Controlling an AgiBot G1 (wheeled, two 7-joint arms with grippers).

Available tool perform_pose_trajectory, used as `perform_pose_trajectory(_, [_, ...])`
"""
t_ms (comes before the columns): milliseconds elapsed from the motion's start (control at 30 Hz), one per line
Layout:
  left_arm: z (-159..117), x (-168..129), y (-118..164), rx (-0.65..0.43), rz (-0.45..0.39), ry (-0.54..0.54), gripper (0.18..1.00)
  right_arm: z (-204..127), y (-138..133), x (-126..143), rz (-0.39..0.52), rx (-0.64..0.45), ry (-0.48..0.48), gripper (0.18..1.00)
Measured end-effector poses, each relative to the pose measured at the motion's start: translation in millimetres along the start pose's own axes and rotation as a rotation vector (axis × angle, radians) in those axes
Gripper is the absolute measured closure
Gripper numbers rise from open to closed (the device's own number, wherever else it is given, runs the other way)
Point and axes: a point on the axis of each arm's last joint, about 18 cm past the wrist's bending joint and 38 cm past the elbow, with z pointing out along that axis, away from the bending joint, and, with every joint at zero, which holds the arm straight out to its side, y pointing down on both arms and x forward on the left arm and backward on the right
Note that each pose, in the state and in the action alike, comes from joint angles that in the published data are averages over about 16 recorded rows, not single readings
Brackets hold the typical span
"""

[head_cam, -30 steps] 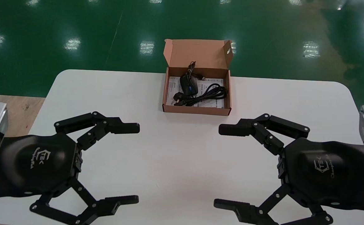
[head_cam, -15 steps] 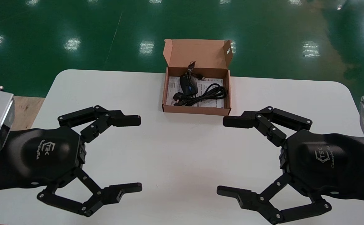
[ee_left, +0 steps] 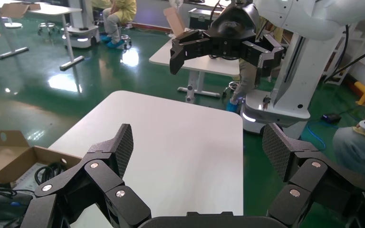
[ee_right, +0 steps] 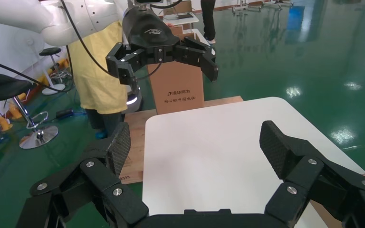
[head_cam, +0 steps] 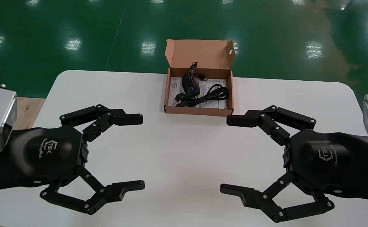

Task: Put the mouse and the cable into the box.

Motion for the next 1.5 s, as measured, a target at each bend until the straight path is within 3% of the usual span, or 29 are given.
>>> perform_pose_trajectory(1500, [0.6,-1.4,0.6,0.002,-0.004,-0.004,0.183,-0.4,0.2,1.4,-0.001,-0.002,0.004,0.178])
